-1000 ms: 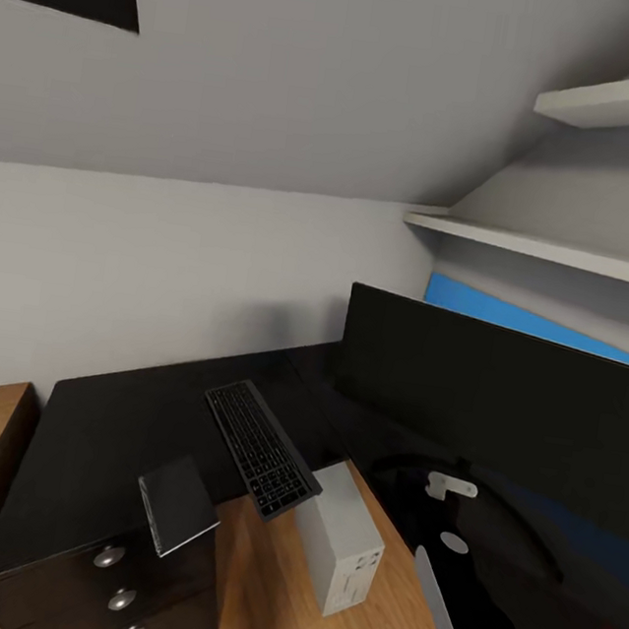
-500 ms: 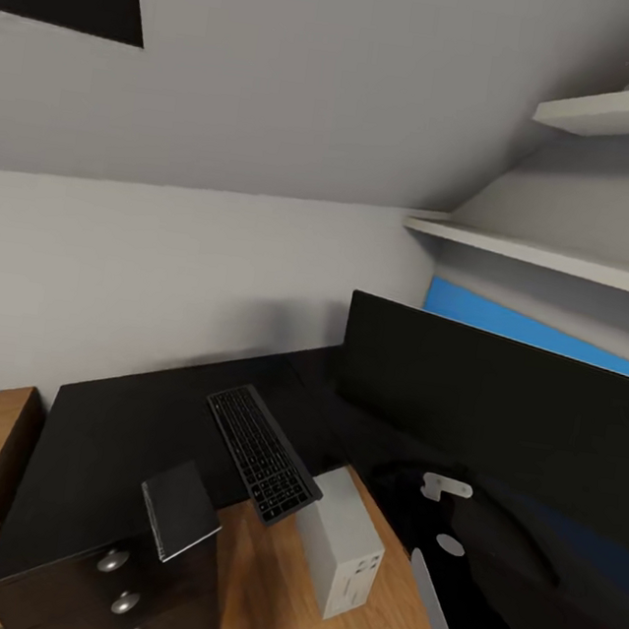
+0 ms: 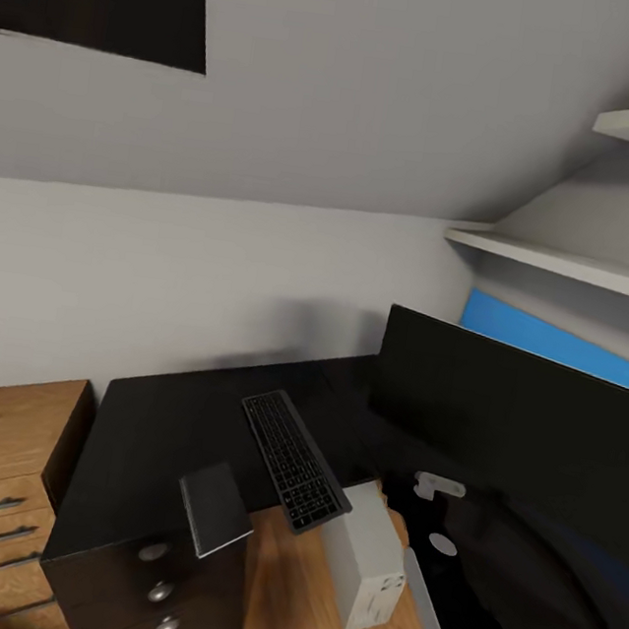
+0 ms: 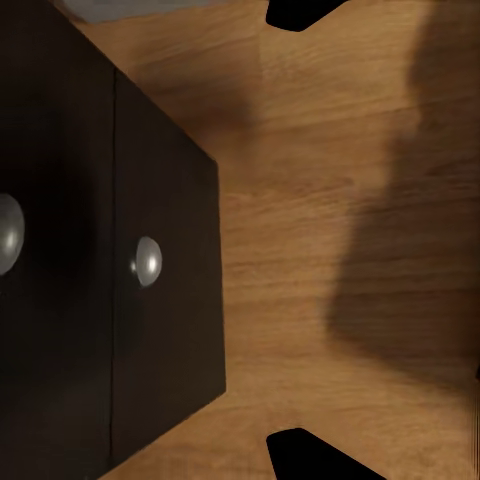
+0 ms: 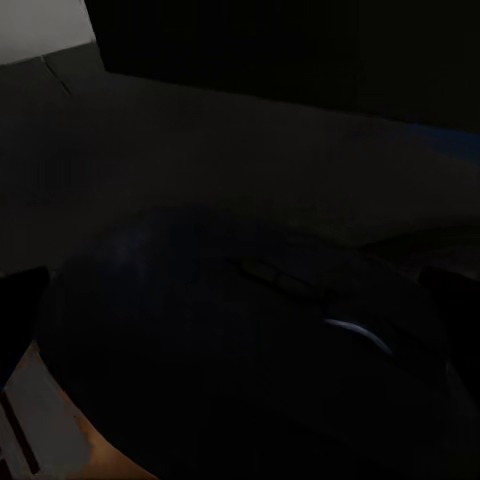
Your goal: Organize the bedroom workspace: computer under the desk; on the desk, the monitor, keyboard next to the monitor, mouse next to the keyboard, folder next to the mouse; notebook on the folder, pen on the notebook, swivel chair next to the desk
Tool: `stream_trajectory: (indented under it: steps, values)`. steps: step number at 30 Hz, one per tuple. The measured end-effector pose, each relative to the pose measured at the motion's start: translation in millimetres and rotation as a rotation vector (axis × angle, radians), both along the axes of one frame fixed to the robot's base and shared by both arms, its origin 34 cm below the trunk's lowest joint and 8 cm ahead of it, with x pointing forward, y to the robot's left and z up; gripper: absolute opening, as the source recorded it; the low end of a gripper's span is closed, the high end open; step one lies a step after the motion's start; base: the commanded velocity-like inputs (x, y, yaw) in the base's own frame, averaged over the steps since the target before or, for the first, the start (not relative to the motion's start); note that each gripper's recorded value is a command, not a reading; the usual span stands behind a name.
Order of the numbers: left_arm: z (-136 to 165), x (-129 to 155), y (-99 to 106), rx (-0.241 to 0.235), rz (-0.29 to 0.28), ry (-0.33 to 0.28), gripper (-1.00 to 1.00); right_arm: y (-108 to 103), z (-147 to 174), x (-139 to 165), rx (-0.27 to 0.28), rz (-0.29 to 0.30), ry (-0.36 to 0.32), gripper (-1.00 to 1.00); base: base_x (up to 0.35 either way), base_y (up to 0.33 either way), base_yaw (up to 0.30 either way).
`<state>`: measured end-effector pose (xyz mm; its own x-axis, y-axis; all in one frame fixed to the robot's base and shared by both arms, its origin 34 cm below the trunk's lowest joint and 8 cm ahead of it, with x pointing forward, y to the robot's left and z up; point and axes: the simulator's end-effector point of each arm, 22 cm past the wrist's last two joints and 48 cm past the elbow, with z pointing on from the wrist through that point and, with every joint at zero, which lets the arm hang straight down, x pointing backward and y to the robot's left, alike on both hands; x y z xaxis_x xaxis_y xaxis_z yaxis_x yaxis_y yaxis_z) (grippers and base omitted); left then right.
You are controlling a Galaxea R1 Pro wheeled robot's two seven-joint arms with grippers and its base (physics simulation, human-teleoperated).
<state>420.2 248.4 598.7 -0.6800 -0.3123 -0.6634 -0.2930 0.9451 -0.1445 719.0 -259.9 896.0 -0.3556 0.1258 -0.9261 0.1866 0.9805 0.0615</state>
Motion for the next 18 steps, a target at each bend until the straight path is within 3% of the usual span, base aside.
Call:
stream_trajectory:
  steps: [18]
  values:
    - [0.9, -2.2, -0.2, 0.000, 0.000, 0.006, 1.00, 1.8, -2.6, -1.1, 0.001, 0.002, 0.010, -1.00, 0.000, 0.000, 0.257]
